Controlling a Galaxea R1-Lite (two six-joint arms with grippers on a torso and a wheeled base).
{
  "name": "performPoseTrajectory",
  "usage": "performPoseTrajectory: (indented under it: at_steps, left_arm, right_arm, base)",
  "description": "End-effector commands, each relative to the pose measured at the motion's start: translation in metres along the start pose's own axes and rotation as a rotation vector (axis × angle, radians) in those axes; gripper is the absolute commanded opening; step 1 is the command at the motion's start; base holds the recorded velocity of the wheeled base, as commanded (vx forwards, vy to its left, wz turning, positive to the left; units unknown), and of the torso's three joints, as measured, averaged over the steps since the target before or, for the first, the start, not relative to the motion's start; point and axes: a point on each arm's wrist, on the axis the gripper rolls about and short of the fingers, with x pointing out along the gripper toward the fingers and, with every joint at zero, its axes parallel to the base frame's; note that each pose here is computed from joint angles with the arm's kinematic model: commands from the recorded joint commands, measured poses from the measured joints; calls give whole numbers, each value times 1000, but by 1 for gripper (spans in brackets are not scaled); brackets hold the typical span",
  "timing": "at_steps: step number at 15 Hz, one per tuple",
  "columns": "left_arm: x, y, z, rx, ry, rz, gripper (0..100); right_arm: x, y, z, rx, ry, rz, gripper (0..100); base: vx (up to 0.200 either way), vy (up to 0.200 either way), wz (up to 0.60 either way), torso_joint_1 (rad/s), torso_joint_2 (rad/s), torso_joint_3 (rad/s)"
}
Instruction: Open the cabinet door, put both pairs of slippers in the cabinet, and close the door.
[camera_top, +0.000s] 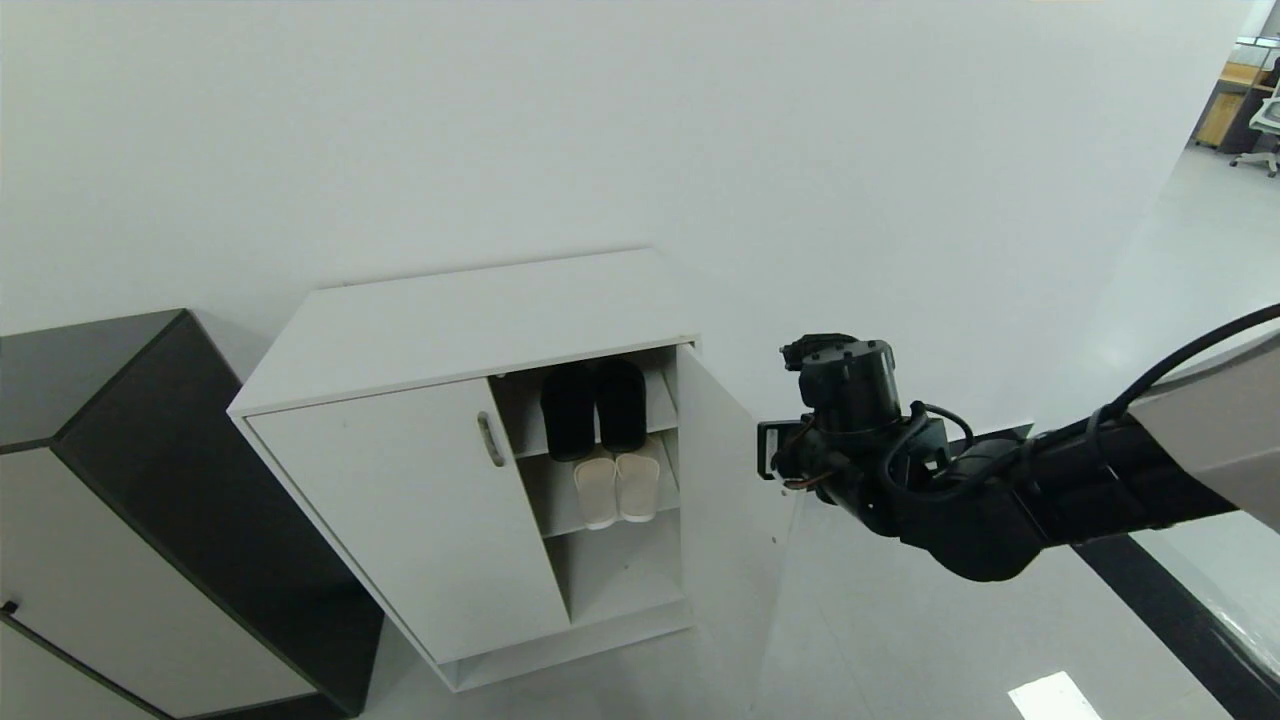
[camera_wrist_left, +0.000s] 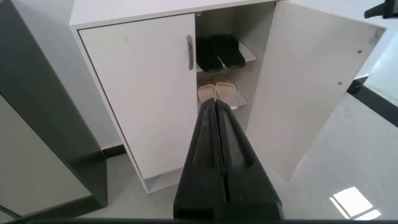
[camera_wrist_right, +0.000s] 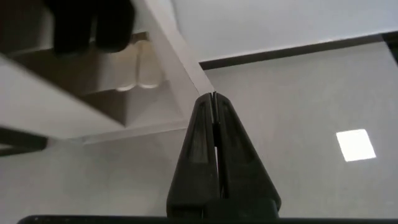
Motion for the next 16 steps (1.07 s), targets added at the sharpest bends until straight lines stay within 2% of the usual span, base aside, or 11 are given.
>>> performPoseTrajectory:
  at_steps: [1, 5, 12, 16]
  left_arm:
    - [0, 0, 0, -1, -1, 0, 0]
    - [0, 0, 0, -1, -1, 0, 0]
    - [0, 0, 0, -1, -1, 0, 0]
    - [0, 0, 0, -3, -1, 0, 0]
  right_arm:
    - [-29, 9, 8, 1, -32, 61, 0]
    - [-32, 10, -2, -62, -27, 72, 0]
    - [-36, 14, -13, -108, 5, 102, 0]
    - [-41, 20, -16, -122, -9, 135, 0]
  base:
    - [0, 0, 0, 0, 0, 0]
    - [0, 0, 0, 0, 0, 0]
    - [0, 0, 0, 0, 0, 0]
    - [0, 0, 0, 0, 0, 0]
